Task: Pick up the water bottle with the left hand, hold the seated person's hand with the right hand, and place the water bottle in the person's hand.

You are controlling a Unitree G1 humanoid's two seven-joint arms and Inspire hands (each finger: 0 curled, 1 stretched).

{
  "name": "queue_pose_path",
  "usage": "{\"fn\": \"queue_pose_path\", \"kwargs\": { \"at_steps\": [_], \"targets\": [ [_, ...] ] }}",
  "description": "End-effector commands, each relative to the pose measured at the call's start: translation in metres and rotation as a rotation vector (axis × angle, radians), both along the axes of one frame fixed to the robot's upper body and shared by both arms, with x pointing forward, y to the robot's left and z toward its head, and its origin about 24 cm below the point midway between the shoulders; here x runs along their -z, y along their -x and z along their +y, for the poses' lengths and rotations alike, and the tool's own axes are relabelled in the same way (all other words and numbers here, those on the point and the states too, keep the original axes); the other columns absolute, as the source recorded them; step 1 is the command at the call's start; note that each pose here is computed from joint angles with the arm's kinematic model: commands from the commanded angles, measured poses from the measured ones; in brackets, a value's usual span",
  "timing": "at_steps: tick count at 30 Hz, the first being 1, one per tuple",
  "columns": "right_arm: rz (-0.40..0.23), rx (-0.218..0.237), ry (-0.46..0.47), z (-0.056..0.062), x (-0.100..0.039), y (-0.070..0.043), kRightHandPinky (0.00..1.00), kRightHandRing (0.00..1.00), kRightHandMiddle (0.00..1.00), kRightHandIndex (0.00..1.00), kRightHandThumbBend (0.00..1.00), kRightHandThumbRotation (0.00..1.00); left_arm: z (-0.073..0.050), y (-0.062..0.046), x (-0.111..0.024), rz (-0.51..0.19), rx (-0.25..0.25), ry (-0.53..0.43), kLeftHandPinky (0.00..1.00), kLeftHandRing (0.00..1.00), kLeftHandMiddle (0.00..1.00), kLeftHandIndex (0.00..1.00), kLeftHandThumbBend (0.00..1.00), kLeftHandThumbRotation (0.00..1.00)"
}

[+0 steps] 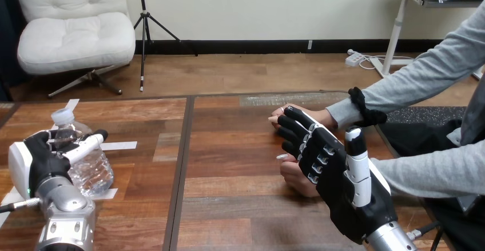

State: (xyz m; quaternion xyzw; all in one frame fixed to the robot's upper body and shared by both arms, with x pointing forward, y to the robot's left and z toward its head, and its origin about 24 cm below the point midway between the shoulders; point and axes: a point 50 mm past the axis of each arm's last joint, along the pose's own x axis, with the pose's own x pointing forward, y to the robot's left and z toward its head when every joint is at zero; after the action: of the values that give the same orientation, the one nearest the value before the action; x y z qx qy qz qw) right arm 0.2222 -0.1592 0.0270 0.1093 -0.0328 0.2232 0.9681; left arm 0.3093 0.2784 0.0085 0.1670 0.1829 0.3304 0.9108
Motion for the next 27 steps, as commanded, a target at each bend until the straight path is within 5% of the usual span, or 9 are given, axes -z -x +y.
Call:
{"fn": "queue_pose_path", "kwargs": {
  "at_steps": [1, 27],
  "targets": [
    [-0.086, -0.014, -0.015, 0.0044, -0.0177, -0.0086, 0.99, 0.95, 0.93, 0.91, 0.87, 1.0, -0.0034, -0.0186, -0.0324, -0.128, 0.039, -0.049, 0.36, 0.41, 0.45, 0.49, 0.74, 0.0],
    [-0.081, -0.009, -0.002, 0.0045, -0.0172, -0.0091, 0.98, 0.95, 0.92, 0.91, 0.88, 1.0, -0.0022, -0.0158, -0.0314, -0.154, 0.07, -0.071, 0.36, 0.42, 0.47, 0.49, 0.73, 0.0]
  ]
}}
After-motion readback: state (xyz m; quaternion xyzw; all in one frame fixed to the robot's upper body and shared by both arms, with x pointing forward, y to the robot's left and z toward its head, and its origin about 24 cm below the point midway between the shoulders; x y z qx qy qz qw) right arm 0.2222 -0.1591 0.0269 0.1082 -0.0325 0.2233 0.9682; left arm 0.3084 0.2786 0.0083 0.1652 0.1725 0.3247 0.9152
